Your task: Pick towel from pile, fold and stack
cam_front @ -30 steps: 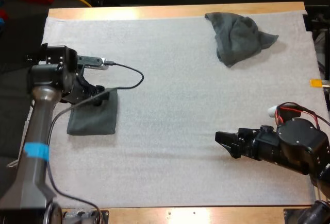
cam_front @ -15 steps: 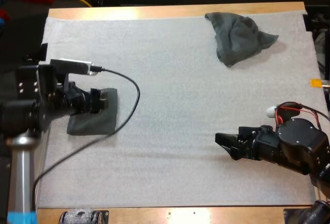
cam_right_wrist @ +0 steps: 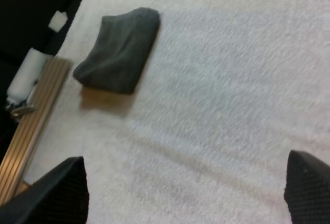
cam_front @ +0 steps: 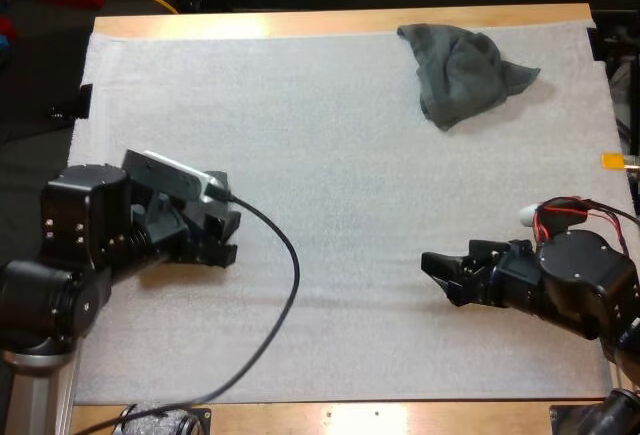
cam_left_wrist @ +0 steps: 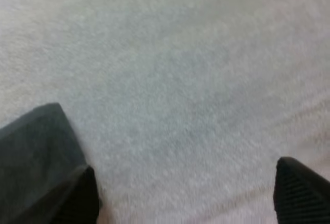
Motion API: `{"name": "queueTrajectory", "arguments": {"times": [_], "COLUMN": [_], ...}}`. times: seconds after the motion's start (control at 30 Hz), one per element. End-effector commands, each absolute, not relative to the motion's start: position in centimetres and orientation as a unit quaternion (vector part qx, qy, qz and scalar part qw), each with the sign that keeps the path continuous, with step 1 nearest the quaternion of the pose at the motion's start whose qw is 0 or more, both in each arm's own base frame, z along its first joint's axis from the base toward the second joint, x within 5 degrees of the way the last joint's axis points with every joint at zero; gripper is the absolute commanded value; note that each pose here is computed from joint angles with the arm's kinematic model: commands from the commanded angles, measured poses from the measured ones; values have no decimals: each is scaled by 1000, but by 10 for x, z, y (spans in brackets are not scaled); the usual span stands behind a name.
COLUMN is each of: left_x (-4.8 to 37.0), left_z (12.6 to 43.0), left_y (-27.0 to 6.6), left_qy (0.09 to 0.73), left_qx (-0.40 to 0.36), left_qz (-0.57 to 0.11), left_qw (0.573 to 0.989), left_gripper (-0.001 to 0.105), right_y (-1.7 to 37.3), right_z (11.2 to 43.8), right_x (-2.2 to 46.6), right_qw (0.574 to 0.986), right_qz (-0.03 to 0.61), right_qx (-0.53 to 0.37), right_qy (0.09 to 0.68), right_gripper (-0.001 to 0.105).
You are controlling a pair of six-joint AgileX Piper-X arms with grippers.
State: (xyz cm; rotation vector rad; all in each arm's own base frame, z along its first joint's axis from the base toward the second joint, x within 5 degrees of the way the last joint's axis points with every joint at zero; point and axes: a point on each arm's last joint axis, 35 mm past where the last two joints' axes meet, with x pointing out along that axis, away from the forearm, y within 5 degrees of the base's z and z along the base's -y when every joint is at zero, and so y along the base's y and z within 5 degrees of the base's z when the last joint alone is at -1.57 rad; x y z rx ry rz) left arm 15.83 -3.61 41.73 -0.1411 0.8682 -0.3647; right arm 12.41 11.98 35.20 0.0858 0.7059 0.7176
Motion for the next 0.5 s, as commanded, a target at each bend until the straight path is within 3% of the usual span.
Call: {"name": "queueTrajectory", "arguments": {"times": [0.0, 0.47], "left_x": [155, 154], "left_z": [419, 419], "left_y": [-36, -36], "left_qy": [416, 416], "left_qx": [-64, -48], "left_qz": [-168, -160], "left_qw": [891, 894], "left_gripper": [68, 68], "right_y": [119, 53], "right_z": [355, 381], "right_x": [125, 151], "right_qw": [881, 924], "right_qz": [341, 223], "right_qx": [30, -10], "right_qy": [326, 310], "right_gripper": [75, 75]}}
